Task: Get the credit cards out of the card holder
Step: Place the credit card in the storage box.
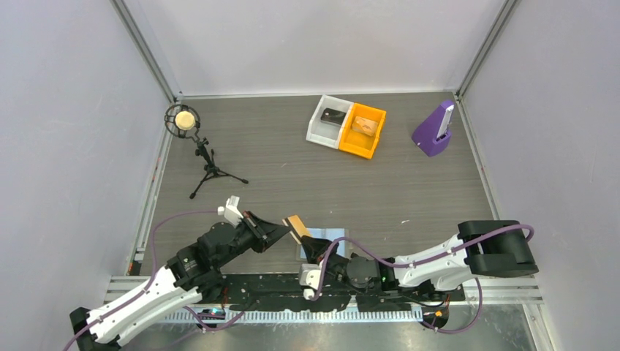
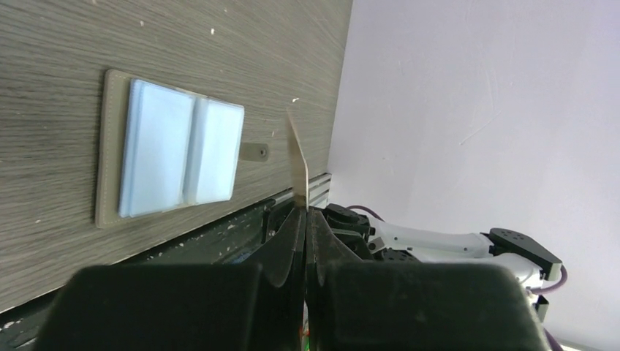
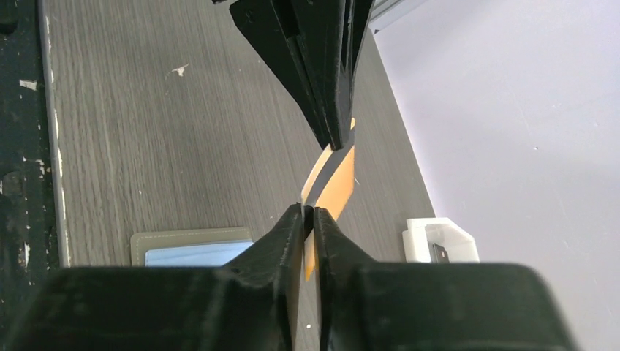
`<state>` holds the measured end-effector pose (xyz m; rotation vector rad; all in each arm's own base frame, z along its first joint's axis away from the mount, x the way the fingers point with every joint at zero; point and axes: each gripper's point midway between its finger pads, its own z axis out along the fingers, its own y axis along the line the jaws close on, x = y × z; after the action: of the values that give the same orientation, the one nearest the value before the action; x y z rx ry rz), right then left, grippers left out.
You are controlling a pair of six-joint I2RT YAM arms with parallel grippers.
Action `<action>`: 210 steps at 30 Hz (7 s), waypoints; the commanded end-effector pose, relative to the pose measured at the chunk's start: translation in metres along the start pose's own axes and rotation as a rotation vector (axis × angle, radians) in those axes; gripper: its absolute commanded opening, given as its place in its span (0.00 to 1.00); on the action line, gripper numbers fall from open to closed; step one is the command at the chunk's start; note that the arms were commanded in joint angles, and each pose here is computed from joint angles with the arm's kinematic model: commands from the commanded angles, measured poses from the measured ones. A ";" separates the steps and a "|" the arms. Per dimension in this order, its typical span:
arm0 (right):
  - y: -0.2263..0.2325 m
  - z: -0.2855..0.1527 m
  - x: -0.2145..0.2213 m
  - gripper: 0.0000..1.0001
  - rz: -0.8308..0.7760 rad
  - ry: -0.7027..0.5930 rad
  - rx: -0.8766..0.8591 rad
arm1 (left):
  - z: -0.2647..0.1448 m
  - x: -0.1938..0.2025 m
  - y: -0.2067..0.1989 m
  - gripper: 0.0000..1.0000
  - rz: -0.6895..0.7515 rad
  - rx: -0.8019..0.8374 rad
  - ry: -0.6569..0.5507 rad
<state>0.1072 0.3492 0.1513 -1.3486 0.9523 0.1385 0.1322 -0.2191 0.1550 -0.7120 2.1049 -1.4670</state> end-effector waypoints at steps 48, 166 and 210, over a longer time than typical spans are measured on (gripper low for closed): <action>-0.121 -0.063 -0.052 0.05 1.452 -0.169 -0.101 | -0.014 0.012 -0.078 0.64 0.903 0.198 0.171; -0.330 -0.004 0.270 0.05 1.615 0.269 0.753 | -0.060 -0.057 -0.045 1.00 1.256 -0.199 0.085; -0.324 0.017 0.404 0.26 1.695 0.593 0.985 | -0.073 -0.077 -0.034 0.99 1.296 -0.253 -0.022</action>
<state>0.5558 0.1147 0.1126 0.6253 2.1123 0.5243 0.1453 -0.1301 0.2154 0.5492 2.0151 -0.4715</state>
